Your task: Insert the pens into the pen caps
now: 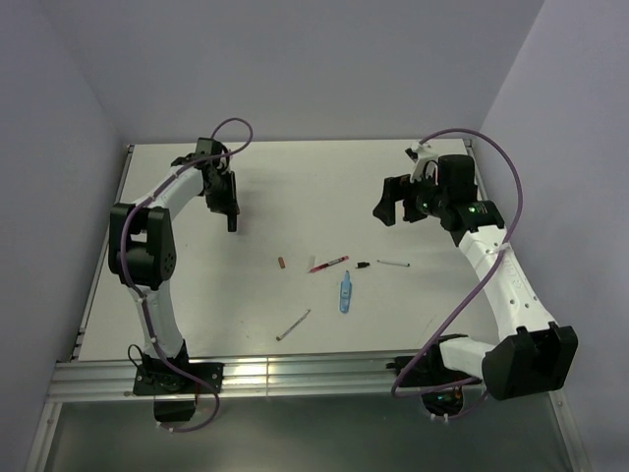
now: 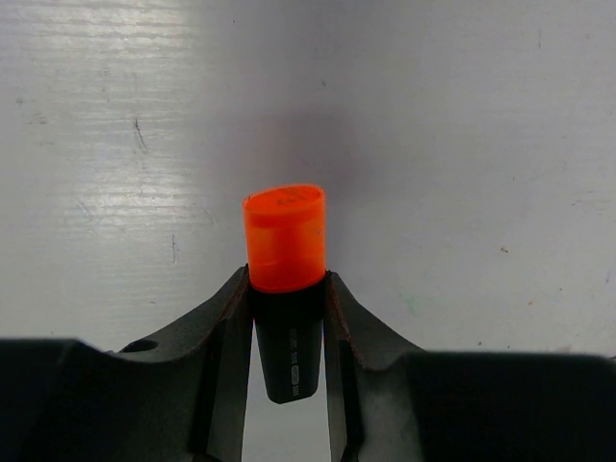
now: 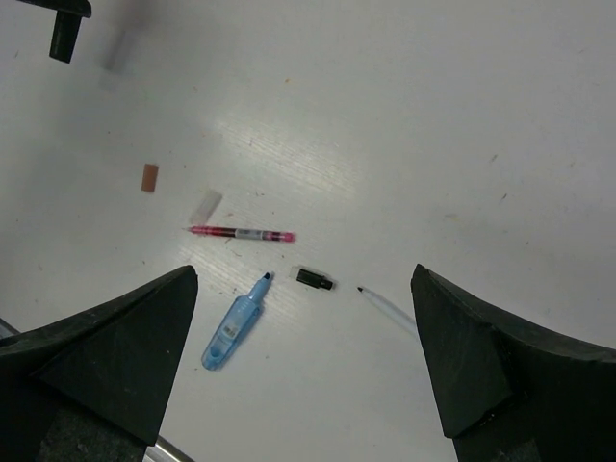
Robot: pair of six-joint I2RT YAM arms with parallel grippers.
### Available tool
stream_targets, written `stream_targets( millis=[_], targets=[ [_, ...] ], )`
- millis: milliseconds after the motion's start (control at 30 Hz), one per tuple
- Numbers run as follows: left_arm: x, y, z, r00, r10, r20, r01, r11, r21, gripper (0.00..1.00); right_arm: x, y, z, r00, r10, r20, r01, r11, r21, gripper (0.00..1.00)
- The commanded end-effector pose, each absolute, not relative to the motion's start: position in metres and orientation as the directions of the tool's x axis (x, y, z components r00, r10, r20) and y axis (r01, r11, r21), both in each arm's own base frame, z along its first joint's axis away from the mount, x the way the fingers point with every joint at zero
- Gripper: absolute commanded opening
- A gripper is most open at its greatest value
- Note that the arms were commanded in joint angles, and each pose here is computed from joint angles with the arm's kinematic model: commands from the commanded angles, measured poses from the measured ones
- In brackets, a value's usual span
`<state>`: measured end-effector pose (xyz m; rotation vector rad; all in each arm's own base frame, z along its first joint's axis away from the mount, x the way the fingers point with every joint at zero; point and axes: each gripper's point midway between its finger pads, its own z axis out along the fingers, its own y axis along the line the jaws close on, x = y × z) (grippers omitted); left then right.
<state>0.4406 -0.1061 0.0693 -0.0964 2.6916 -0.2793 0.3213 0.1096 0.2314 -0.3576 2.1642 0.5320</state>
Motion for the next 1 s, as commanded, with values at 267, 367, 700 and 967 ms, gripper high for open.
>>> stream_targets(
  millis=[267, 367, 700, 967],
  targets=[
    [0.467, -0.106, 0.047, -0.908, -0.119, -0.401, -0.063, 0.987, -0.151, 0.08, 0.333, 0.09, 0.238, -0.575, -0.067, -0.815, -0.38, 0.904, 0.194, 1.0],
    [0.46, -0.107, 0.038, -0.905, -0.158, -0.395, -0.099, 0.981, -0.167, 0.09, 0.335, 0.088, 0.235, -0.584, -0.068, -0.809, -0.372, 0.908, 0.192, 1.0],
    [0.427, -0.118, 0.008, -0.934, -0.143, -0.329, -0.101, 0.985, -0.14, 0.2, 0.333, 0.092, 0.231, -0.6, -0.059, -0.798, -0.379, 0.899, 0.219, 1.0],
    [0.421, -0.122, 0.003, -0.939, -0.119, -0.322, -0.083, 0.989, -0.123, 0.46, 0.326, 0.094, 0.234, -0.587, -0.06, -0.807, -0.393, 0.893, 0.22, 1.0]
  ],
)
